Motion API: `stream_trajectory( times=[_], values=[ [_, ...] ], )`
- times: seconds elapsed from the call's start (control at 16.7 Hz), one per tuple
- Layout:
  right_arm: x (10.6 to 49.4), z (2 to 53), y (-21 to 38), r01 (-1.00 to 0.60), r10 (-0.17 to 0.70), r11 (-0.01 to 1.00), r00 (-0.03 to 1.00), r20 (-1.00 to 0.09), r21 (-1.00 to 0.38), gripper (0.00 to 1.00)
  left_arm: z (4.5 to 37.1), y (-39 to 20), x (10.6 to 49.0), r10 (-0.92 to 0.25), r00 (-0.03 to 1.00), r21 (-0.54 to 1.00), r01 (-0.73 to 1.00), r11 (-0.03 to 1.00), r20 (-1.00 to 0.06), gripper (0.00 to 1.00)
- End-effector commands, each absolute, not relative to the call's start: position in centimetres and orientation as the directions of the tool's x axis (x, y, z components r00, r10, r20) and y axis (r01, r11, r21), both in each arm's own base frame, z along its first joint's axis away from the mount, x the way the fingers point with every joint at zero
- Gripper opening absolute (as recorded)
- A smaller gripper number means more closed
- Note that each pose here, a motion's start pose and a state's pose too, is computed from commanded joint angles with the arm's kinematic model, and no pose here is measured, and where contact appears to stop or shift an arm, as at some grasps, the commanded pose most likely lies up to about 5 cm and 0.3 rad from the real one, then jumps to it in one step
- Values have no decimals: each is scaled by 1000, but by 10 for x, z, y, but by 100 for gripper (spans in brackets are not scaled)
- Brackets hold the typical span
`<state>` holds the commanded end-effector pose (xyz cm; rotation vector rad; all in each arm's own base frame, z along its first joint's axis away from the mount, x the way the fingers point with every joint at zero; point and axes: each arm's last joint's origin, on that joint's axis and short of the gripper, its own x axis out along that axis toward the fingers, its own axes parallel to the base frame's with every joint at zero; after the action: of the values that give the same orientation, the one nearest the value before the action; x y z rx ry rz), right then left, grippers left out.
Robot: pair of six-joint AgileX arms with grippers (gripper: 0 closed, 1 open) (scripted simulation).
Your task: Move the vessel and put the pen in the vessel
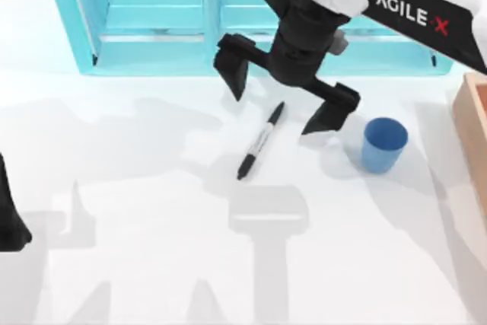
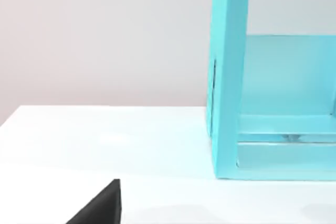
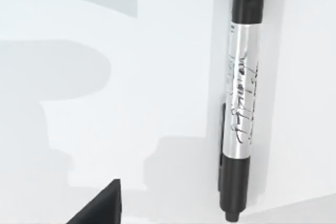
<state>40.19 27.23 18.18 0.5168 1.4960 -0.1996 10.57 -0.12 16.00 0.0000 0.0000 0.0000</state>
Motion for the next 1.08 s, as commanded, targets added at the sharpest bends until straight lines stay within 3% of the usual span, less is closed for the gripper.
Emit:
stream_trajectory(
  times=[0.24,0.72,0.96,1.08],
  values=[
    [403,182,271,438,186,875,86,-979,205,100,160,-1,106,0,1000,0,0,1000,0,100],
    [411,89,290,436,188,876,86,-978,206,100,160,-1,106,0,1000,0,0,1000,0,100],
    [410,84,291,436,186,876,83,-979,204,100,160,-1,106,0,1000,0,0,1000,0,100],
    [410,84,291,436,186,876,83,-979,204,85,160,-1,106,0,1000,0,0,1000,0,100]
  ],
)
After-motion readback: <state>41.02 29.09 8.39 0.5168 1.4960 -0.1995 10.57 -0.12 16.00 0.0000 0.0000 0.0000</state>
